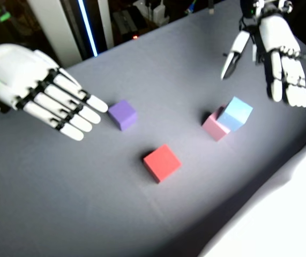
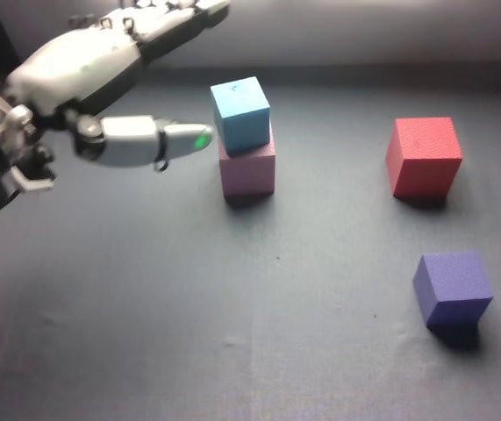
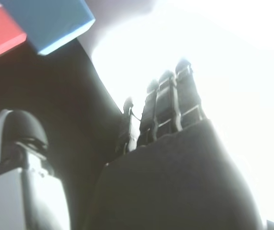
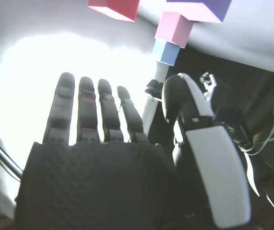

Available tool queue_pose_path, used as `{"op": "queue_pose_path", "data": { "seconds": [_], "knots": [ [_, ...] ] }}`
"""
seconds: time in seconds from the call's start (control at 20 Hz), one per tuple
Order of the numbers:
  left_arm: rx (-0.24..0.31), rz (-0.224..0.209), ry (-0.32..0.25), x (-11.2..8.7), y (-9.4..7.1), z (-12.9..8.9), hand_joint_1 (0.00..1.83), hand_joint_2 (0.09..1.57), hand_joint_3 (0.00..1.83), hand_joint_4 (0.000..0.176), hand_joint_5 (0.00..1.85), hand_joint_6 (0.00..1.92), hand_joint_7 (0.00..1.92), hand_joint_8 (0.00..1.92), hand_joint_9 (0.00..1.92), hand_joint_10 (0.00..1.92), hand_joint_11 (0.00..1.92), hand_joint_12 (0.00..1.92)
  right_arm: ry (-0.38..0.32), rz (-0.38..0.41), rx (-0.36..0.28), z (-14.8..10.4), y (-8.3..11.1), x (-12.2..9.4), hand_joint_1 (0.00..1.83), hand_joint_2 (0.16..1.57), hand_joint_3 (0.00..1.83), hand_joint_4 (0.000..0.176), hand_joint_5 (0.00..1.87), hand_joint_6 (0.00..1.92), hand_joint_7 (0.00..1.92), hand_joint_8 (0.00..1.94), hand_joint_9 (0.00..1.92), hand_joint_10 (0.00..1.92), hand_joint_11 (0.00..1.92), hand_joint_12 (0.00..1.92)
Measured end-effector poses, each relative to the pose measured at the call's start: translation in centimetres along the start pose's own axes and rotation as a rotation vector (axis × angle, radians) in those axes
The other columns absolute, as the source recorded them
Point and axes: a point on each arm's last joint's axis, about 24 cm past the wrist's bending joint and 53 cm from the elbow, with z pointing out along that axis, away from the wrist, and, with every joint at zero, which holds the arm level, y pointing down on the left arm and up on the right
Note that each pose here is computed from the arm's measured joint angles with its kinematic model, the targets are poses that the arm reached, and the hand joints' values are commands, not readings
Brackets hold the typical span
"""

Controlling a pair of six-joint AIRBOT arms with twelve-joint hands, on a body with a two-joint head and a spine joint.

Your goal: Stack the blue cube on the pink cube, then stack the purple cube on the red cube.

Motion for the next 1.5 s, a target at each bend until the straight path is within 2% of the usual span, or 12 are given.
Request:
{"op": "queue_pose_path", "data": {
  "seconds": [0.15,0.3,0.4,0.6,0.7,0.95,1.05,1.15,1.2,1.25,1.35,1.5],
  "knots": [
    [0.058,-0.009,0.0,0.3,-1.7,-2.5,0.63,1.25,0.02,0.176,0.0,0.0,0.0,0.0,0.0,0.0,0.0,0.0,0.022,-0.014,-0.036,0.6,0.9,0.1,0.71,1.26,0.0,0.001,0.0,0.0,0.0,0.0,0.0,0.0,0.0,0.0],
    [0.073,0.022,0.083,2.2,-2.7,-4.8,0.68,1.24,0.01,0.176,0.0,0.0,0.0,0.0,0.0,0.0,0.0,0.0,0.056,-0.028,-0.056,1.9,1.4,0.4,0.73,1.17,0.0,0.0,0.0,0.0,0.0,0.0,0.0,0.0,0.0,0.0],
    [0.065,0.037,0.125,3.0,-2.9,-6.0,0.59,1.25,0.01,0.15,0.0,0.0,0.0,0.0,0.0,0.0,0.0,0.0,0.088,-0.04,-0.079,2.7,2.0,0.9,0.71,1.16,0.0,0.0,0.0,0.0,0.0,0.0,0.0,0.0,0.0,0.0],
    [0.045,0.068,0.19,3.9,-3.1,-7.7,0.6,1.28,0.01,0.03,0.0,0.0,0.0,0.0,0.0,0.0,0.01,0.01,0.176,-0.027,-0.048,4.2,0.9,3.7,0.83,1.16,0.0,0.0,0.0,0.0,0.0,0.0,0.0,0.0,0.0,0.0],
    [0.041,0.079,0.219,4.5,-3.1,-8.2,0.64,1.26,0.0,0.0,0.0,0.0,0.0,0.0,0.0,0.0,0.01,0.01,0.2,-0.018,-0.038,4.9,0.6,4.6,0.83,1.16,0.0,0.0,0.0,0.0,0.0,0.0,0.0,0.0,0.04,0.02],
    [0.021,0.079,0.223,4.5,-2.6,-8.5,0.57,1.28,0.01,0.042,0.0,0.0,0.0,0.0,0.0,0.0,0.0,0.0,0.237,0.003,-0.041,6.2,0.8,6.5,0.88,1.13,0.0,0.0,0.0,0.0,0.0,0.0,0.0,0.0,0.04,0.02],
    [0.014,0.08,0.227,4.5,-2.5,-8.7,0.58,1.28,0.0,0.031,0.0,0.0,0.0,0.0,0.0,0.0,0.0,0.0,0.245,0.006,-0.036,6.5,0.6,6.8,0.89,1.15,0.0,0.0,0.0,0.0,0.05,0.02,0.01,0.01,0.0,0.61],
    [0.006,0.085,0.232,4.5,-2.2,-8.8,0.56,1.29,0.01,0.037,0.01,0.0,0.0,0.0,0.0,0.0,0.0,0.0,0.249,0.012,-0.038,7.3,0.7,7.2,0.94,1.19,0.01,0.0,0.25,0.23,0.4,0.19,0.2,0.81,0.02,1.6],
    [0.005,0.084,0.231,4.5,-2.2,-8.8,0.54,1.29,0.01,0.037,0.01,0.0,0.0,0.0,0.0,0.0,0.0,0.0,0.258,0.014,-0.035,7.6,0.6,7.5,1.03,1.2,0.0,0.0,0.35,0.42,0.56,0.43,0.36,1.04,0.17,1.76],
    [0.004,0.083,0.229,4.4,-2.2,-8.8,0.52,1.3,0.01,0.022,0.01,0.0,0.0,0.0,0.0,0.0,0.0,0.0,0.268,0.015,-0.035,7.7,0.7,7.9,1.19,1.27,0.0,0.0,0.61,1.23,0.77,1.55,0.84,1.58,0.8,1.89],
    [0.004,0.083,0.23,4.5,-2.2,-8.8,0.53,1.3,0.01,0.022,0.01,0.0,0.0,0.0,0.0,0.0,0.0,0.0,0.263,0.019,-0.041,8.1,0.8,7.7,1.18,1.31,0.0,0.0,0.59,1.28,0.72,1.7,0.9,1.77,0.92,1.92],
    [0.005,0.081,0.23,4.5,-2.3,-8.8,0.55,1.3,0.0,0.045,0.01,0.0,0.0,0.0,0.0,0.0,0.0,0.0,0.251,0.027,-0.049,9.4,1.1,7.6,1.32,1.3,0.0,0.0,0.53,1.37,0.65,1.56,0.74,1.72,0.66,1.91]
  ]
}}
